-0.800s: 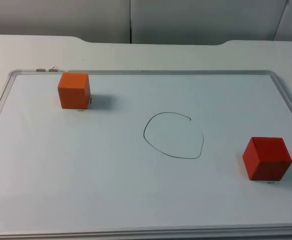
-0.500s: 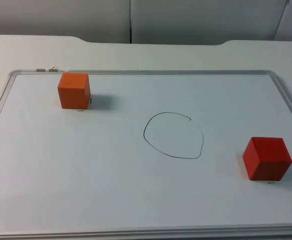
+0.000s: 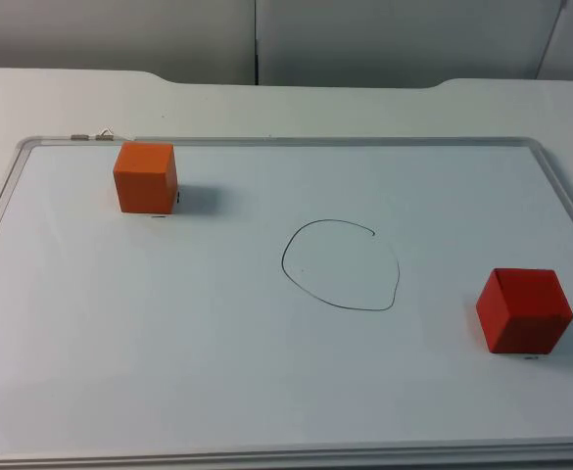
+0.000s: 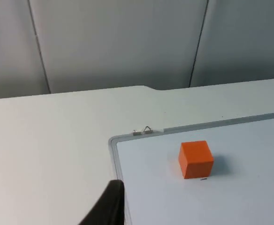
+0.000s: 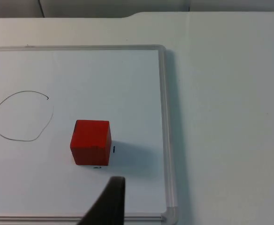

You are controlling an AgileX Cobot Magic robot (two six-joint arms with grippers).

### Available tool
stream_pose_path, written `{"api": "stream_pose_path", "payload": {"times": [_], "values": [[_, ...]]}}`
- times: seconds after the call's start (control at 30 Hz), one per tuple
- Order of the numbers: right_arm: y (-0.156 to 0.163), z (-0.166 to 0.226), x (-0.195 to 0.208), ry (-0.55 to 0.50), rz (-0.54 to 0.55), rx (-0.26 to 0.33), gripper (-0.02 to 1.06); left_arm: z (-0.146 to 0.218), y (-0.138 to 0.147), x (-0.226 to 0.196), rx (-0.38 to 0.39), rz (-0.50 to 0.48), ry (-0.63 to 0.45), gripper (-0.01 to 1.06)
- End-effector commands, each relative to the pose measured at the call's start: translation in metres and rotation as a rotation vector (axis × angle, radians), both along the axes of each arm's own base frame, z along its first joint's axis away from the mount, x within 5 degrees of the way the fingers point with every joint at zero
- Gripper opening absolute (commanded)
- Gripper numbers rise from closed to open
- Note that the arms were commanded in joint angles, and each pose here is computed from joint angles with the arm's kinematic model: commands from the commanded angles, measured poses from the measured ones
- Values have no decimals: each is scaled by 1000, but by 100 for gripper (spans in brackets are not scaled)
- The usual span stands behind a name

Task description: Pick up one cube with the left hand and another cube with the right hand. First place the cube in the right hand at the target position, then stack the cube in the left hand on top.

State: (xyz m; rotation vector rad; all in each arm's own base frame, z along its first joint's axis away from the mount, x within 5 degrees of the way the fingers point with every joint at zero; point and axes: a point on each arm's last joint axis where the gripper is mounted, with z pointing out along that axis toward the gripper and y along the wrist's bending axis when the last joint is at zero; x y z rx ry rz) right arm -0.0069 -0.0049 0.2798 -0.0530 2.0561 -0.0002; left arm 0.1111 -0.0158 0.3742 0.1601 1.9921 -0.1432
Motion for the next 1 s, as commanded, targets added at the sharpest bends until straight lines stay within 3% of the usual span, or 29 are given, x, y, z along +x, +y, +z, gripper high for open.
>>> {"api": "stream_pose_path", "payload": {"times": [0.0,0.2,0.47,0.7,0.97], "values": [[0,-1,1,-7,-4,4,101,5,-2,17,-8,-22,-9,105],[0,-1,1,-7,-4,4,101,-5,-8,86,-77,-69,145,105],[0,-1,1,-7,-4,4,101,-37,-12,155,-100,-75,326,105],[0,-1,1,-7,-4,4,101,-82,-49,208,-81,-157,456,105],[0,-1,1,-7,-4,4,101,-133,-89,259,-87,-146,537,105]]}}
